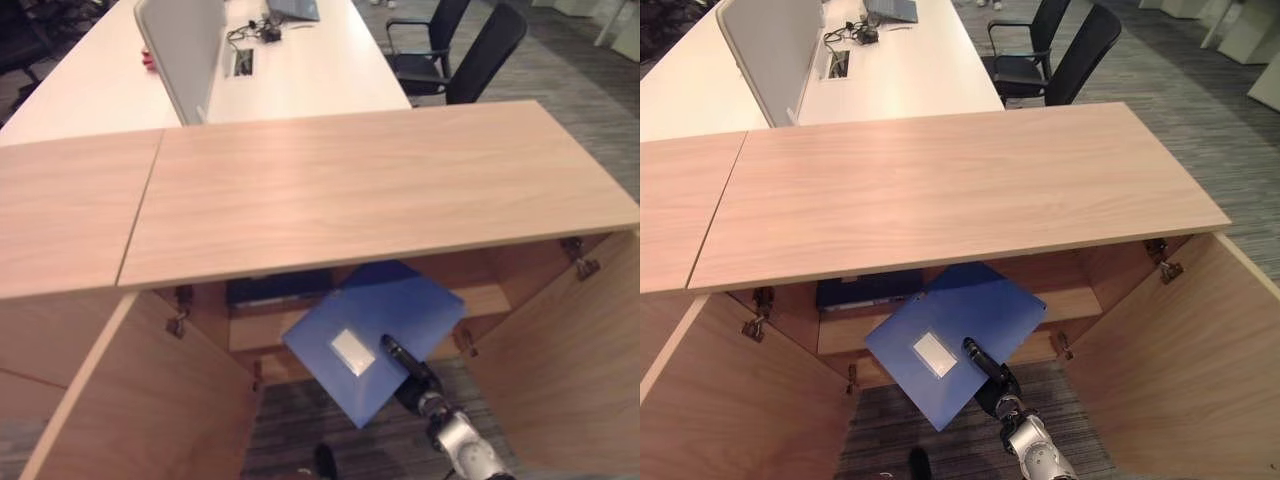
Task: Put the empty folder in the office cabinet
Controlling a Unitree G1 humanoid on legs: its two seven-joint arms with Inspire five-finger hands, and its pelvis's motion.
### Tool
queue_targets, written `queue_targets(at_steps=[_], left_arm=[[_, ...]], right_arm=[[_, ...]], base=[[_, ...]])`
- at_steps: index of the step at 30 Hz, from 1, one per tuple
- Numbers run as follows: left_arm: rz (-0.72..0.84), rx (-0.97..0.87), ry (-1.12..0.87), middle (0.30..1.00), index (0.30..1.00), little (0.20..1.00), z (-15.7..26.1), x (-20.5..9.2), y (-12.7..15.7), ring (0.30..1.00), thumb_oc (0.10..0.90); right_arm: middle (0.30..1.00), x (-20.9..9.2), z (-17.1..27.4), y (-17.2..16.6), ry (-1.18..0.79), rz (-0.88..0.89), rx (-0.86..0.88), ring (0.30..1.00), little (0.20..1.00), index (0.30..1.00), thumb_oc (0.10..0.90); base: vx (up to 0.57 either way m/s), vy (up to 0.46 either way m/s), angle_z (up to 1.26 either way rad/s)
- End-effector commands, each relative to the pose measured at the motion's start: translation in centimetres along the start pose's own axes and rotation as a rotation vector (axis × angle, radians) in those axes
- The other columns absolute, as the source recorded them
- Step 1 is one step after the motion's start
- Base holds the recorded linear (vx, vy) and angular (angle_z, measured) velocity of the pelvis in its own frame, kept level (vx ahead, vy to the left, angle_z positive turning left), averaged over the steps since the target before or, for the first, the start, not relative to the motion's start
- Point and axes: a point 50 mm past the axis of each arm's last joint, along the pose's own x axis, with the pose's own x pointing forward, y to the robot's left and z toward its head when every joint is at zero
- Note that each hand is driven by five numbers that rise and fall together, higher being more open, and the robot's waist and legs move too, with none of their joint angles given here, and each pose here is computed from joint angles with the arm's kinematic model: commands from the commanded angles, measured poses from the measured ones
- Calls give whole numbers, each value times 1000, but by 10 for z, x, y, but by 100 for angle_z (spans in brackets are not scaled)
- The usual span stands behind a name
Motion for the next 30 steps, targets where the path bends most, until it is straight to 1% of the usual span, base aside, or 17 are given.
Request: queue_targets(at_steps=[1,2,3,5,7,9,12,15,16,20,22,25,27,30], left_arm=[[63,74,-44,900,900,900,7,-3,19,900,800],[62,74,-46,900,900,900,8,-3,18,900,800],[47,136,-125,900,900,900,29,-3,15,900,800],[39,119,-180,900,900,900,43,-4,13,900,800],[16,141,-256,900,900,900,60,-5,5,900,800],[0,189,-285,900,900,900,70,-6,-1,900,800],[-24,234,-302,900,900,900,73,-7,-7,900,800],[-48,245,-327,900,900,900,79,-9,-13,900,800],[-78,253,-359,900,900,900,84,-12,-18,900,800],[-107,261,-387,900,900,900,90,-16,-22,900,800],[-131,280,-413,900,900,900,95,-19,-27,900,800],[-150,291,-432,900,900,900,100,-22,-31,900,800],[-150,296,-437,900,900,900,101,-23,-32,900,800],[-161,314,-460,900,900,900,105,-26,-36,900,800]], right_arm=[[300,15,64,76,-249,335,-4,300,300,300,400],[300,15,65,76,-251,337,-5,300,300,300,400],[300,17,103,89,-420,328,46,300,300,300,400],[300,15,122,99,-498,357,65,300,300,300,400],[300,10,151,112,-612,384,63,300,300,300,400],[300,-1,184,127,-739,415,66,300,300,300,400],[300,-6,207,143,-811,447,68,300,300,300,400],[300,-8,222,154,-844,452,51,300,300,300,400],[300,-11,230,163,-865,470,39,300,300,300,400],[300,-16,242,175,-900,493,25,300,300,300,400],[300,-22,251,185,-946,521,54,300,300,300,400],[300,-30,261,191,-1001,543,96,300,300,300,400],[300,-33,263,190,-1019,549,111,300,300,300,400],[300,-43,269,186,-1092,572,199,300,300,300,400]], base=[[-11,-169,-72],[90,-328,6],[90,-294,82],[0,-249,132],[-94,-159,163],[-108,-151,35],[-95,-62,-8],[-87,-29,-4],[-92,-35,-8],[-53,-17,0],[-33,-13,-6],[-9,-2,-1],[-16,-3,-7],[-30,-12,0]])
